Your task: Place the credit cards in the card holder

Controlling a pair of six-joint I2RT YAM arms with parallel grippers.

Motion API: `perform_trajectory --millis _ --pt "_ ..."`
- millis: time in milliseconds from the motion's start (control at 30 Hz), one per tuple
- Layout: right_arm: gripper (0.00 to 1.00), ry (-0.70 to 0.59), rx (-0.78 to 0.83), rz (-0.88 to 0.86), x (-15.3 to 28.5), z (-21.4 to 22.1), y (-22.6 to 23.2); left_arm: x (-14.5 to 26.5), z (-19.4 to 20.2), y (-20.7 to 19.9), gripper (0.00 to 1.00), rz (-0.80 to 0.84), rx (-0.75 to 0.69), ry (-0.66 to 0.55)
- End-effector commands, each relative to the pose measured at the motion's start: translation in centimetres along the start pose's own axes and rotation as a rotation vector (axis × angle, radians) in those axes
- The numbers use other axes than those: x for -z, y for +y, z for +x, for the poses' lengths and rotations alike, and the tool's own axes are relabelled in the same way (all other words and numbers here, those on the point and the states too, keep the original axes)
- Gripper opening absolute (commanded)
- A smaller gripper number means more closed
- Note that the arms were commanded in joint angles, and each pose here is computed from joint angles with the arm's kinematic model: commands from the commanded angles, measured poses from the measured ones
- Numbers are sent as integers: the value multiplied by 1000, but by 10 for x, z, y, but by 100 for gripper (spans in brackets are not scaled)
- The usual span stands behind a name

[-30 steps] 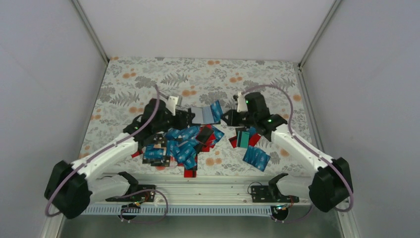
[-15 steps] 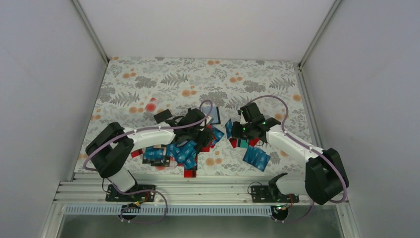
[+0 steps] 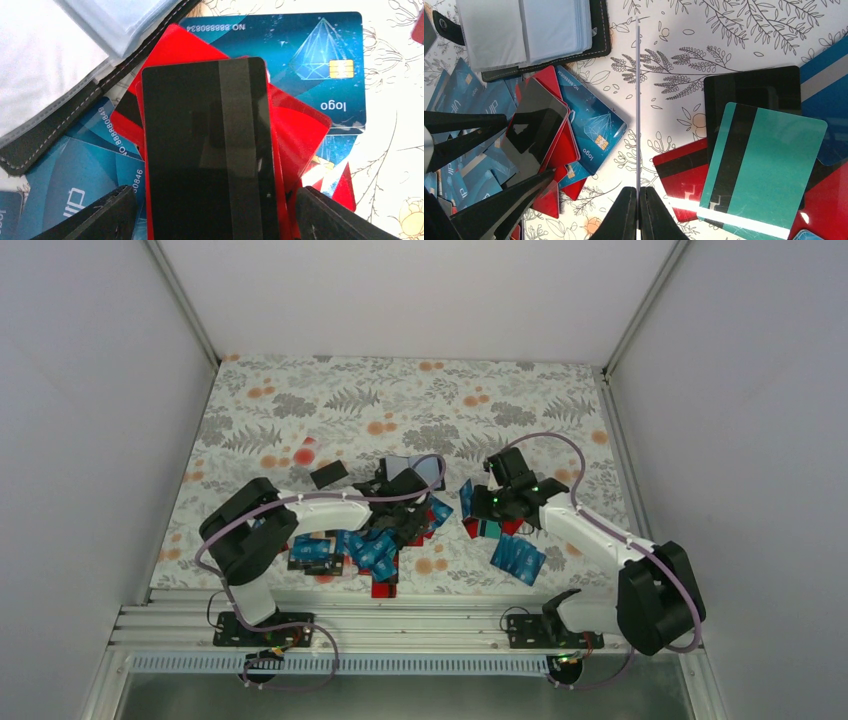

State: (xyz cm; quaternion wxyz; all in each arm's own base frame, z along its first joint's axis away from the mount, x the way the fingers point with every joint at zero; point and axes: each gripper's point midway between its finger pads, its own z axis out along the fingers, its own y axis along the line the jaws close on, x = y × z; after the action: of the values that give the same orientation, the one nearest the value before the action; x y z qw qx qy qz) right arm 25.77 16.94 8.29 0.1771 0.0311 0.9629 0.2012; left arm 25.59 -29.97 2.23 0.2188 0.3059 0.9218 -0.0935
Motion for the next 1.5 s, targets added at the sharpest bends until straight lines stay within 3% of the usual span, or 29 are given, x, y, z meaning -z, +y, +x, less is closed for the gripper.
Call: perform_trajectory --millis 0,167,300,367,433,500,567,667,900,1133,1333,1467 --pt "4 -23 5 17 5 -2 -6 -5 0 -2 73 -30 -26 7" --pt "4 -31 1 26 8 -2 -9 -2 1 -4 43 -40 -29 -3" --pt "8 -28 0 40 9 0 -12 18 -10 -16 35 31 -12 -64" --pt "23 -19 -4 53 10 3 -15 32 -19 -22 34 75 0 -106" --pt "53 -12 -8 54 12 6 -16 50 -30 -30 35 125 8 -155" --pt "73 -15 -8 39 17 7 -14 63 -36 -37 35 171 11 -186" --pt "85 -36 1 4 27 4 -6 74 -42 -46 36 234 8 -214" --pt "90 -76 39 -102 44 -2 15 86 -48 -53 37 325 23 -251" --pt "86 -126 87 -408 83 -7 71 107 -56 -64 37 485 31 -325" --pt "58 -101 7 -459 87 -10 80 126 -57 -70 36 556 -6 -389" --pt "42 -18 -10 -549 75 1 91 133 -58 -73 36 578 -28 -416" --pt "19 24 10 -578 70 5 96 130 -59 -74 36 564 -36 -411"
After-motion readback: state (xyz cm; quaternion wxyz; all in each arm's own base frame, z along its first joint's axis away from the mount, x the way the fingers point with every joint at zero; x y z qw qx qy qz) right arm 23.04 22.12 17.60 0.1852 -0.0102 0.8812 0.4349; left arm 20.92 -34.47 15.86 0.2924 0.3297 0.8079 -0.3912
